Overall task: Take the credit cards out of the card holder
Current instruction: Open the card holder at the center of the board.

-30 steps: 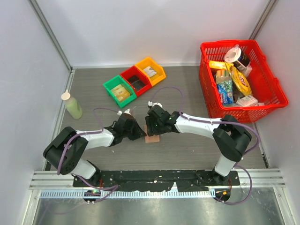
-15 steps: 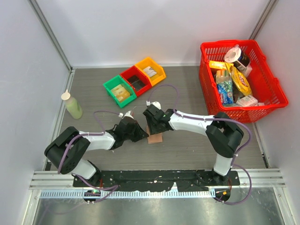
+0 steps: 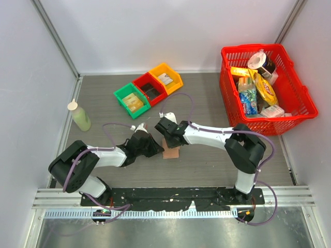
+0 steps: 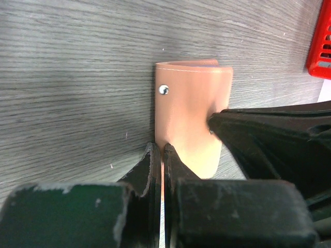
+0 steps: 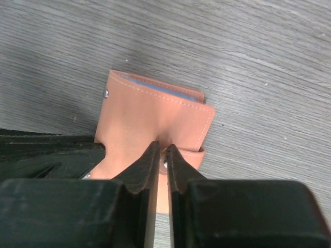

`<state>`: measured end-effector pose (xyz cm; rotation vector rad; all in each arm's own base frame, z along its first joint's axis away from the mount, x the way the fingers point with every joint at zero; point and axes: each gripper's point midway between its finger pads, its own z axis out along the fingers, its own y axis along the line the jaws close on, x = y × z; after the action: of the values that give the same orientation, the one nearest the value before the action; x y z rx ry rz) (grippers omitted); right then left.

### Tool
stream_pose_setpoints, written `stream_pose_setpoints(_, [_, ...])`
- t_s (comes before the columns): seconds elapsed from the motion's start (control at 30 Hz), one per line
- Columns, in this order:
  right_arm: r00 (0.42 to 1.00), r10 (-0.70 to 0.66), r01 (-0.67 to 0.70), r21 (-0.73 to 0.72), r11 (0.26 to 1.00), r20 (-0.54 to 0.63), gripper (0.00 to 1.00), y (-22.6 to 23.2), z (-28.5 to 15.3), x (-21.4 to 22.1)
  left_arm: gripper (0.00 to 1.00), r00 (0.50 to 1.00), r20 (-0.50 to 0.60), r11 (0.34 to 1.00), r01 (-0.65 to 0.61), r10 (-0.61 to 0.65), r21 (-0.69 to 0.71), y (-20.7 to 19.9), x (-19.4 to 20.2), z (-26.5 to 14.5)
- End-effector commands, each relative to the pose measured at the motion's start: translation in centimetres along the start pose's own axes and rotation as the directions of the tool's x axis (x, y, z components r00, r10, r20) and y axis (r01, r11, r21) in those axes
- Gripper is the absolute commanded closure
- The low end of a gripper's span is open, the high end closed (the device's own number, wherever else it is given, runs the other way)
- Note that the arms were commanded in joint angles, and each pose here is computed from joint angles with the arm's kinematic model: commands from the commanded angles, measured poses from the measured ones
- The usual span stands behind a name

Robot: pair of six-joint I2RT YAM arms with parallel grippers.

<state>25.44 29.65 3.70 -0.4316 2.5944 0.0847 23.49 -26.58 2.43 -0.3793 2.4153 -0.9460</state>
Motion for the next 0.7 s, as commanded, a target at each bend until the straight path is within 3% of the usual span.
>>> stream_pose_setpoints(0.0, [0.999, -0.042, 0.045, 0.091, 0.995, -0.034, 0.89, -2.8, -1.0, 1.3, 1.0, 1.0, -0.018, 0.997, -0.023, 0.022, -0.076, 2.4, 1.0, -0.1])
stream_pose_setpoints(0.13, [1.0, -0.027, 0.027, 0.059, 0.998, 0.001, 0.99, -2.9, -1.6, 0.9, 1.0, 1.0, -0.016, 0.996, -0.023, 0.022, -0.084, 2.6, 1.0, -0.2])
stream_pose_setpoints(0.4, [0.995, 0.076, -0.077, 0.017, 0.997, 0.061, 0.99, -4.8, -2.1, 0.8, 1.0, 0.998, 0.01, 0.992, -0.057, 0.059, -0.114, 2.5, 0.0, -0.8])
stream_pose_setpoints(0.57, [0.982, 0.181, -0.179, -0.044, 0.983, 0.059, 0.89, -6.5, -1.2, 1.6, 1.0, 0.994, 0.005, 0.985, -0.112, 0.113, -0.129, 2.0, -0.5, -1.3])
stream_pose_setpoints(0.63, [0.974, 0.215, -0.209, -0.074, 0.975, 0.074, 0.8, -6.6, -1.4, 1.4, 1.0, 0.992, 0.003, 0.983, -0.122, 0.123, -0.139, 1.9, -0.8, -1.4])
stream_pose_setpoints(0.67, [0.971, 0.219, -0.21, -0.095, 0.973, 0.094, 0.71, -6.4, -1.7, 0.9, 1.0, 0.992, 0.002, 0.981, -0.126, 0.128, -0.144, 1.9, -0.8, -1.5])
